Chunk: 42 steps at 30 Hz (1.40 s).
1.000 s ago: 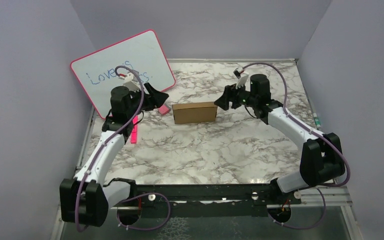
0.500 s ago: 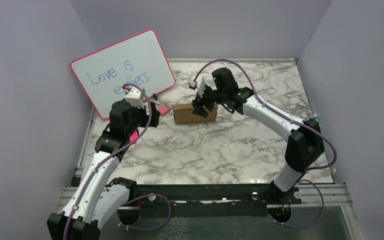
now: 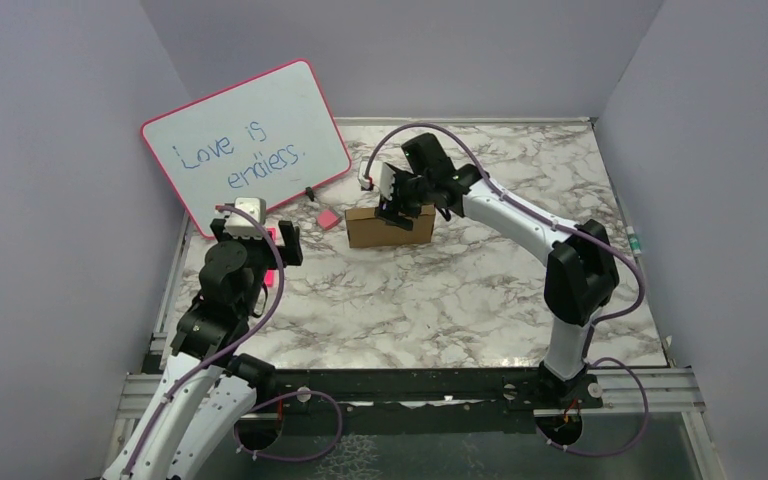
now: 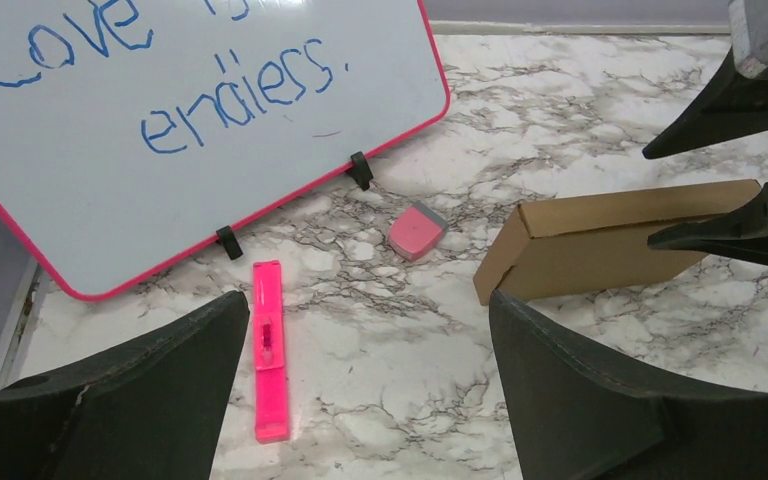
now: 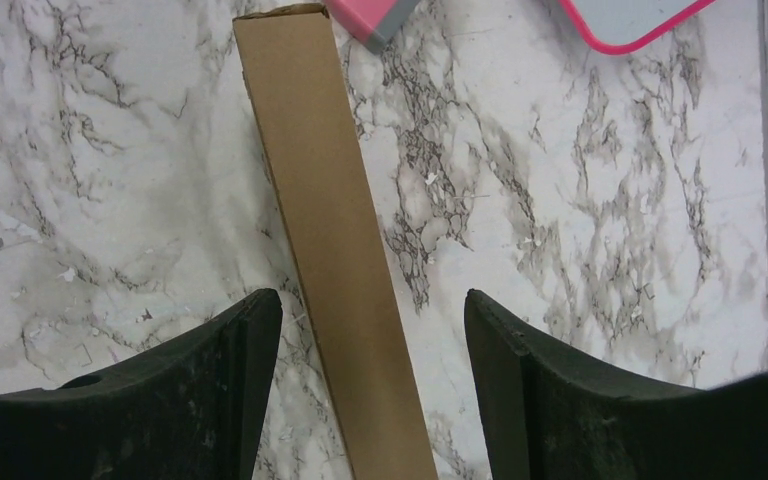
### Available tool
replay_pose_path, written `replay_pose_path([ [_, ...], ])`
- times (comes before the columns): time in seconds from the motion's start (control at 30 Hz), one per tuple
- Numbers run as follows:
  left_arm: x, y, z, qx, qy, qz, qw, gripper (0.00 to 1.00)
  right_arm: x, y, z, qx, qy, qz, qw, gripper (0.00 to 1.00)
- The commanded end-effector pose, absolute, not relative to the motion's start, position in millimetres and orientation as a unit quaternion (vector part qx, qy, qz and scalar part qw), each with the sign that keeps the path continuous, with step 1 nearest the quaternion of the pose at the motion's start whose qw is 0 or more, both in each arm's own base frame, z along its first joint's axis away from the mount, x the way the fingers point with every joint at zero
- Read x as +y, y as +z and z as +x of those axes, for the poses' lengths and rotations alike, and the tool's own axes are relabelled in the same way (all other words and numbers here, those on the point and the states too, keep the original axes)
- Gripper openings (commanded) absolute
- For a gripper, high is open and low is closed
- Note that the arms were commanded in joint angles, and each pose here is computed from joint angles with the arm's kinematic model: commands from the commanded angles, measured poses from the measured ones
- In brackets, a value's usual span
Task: Fold the paper box
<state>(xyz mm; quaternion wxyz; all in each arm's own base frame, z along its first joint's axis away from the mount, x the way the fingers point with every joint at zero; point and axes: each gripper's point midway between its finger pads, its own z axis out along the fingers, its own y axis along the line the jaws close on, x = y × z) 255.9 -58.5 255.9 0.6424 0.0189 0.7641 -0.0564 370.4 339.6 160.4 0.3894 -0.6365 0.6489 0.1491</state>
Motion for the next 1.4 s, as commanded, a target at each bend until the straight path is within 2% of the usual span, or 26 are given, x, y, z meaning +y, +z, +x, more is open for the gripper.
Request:
replay_pose_path([
  [0.0, -51, 260, 257, 0.757, -0.040, 0.007, 0.652, 0.91, 335, 144, 367, 0.649, 0.136, -0.665, 0.345, 0.70],
  [0.13, -47, 263, 255, 0.753, -0.038, 0.001, 0.657, 0.90, 341, 138, 354, 0.639, 0.143, -0.682, 0.326, 0.62],
  [0.23, -46, 264, 255, 0.751, -0.040, -0.002, 0.659, 0.91, 343, 132, 344, 0.636, 0.133, -0.691, 0.316, 0.41],
  [0.27, -46, 265, 255, 0.750, -0.041, -0.003, 0.660, 0.91, 343, 130, 341, 0.637, 0.126, -0.693, 0.313, 0.37],
  [0.43, -44, 266, 255, 0.750, -0.042, -0.007, 0.661, 0.91, 335, 127, 320, 0.632, 0.040, -0.699, 0.333, 0.31],
  [0.6, -42, 267, 255, 0.747, -0.043, -0.009, 0.663, 0.90, 321, 123, 298, 0.616, -0.070, -0.679, 0.392, 0.31],
  [0.63, -43, 267, 255, 0.747, -0.043, -0.009, 0.663, 0.90, 319, 120, 291, 0.614, -0.083, -0.674, 0.402, 0.33],
  [0.73, -41, 267, 255, 0.747, -0.041, -0.011, 0.663, 0.91, 316, 105, 266, 0.612, -0.101, -0.667, 0.413, 0.49],
  [0.87, -36, 270, 253, 0.742, -0.034, -0.023, 0.669, 0.90, 314, 84, 230, 0.630, -0.080, -0.661, 0.400, 0.65],
  [0.97, -34, 270, 251, 0.738, -0.033, -0.026, 0.673, 0.91, 311, 80, 212, 0.663, -0.064, -0.638, 0.386, 0.72],
  [1.13, -28, 274, 247, 0.724, -0.034, -0.046, 0.688, 0.99, 315, 97, 190, 0.701, 0.002, -0.602, 0.382, 0.79],
  [1.33, -22, 279, 241, 0.714, -0.035, -0.066, 0.697, 0.99, 305, 139, 231, 0.761, 0.029, -0.471, 0.445, 0.90],
  [1.37, -18, 278, 239, 0.714, -0.034, -0.080, 0.695, 0.99, 272, 165, 277, 0.802, 0.037, -0.345, 0.486, 0.91],
])
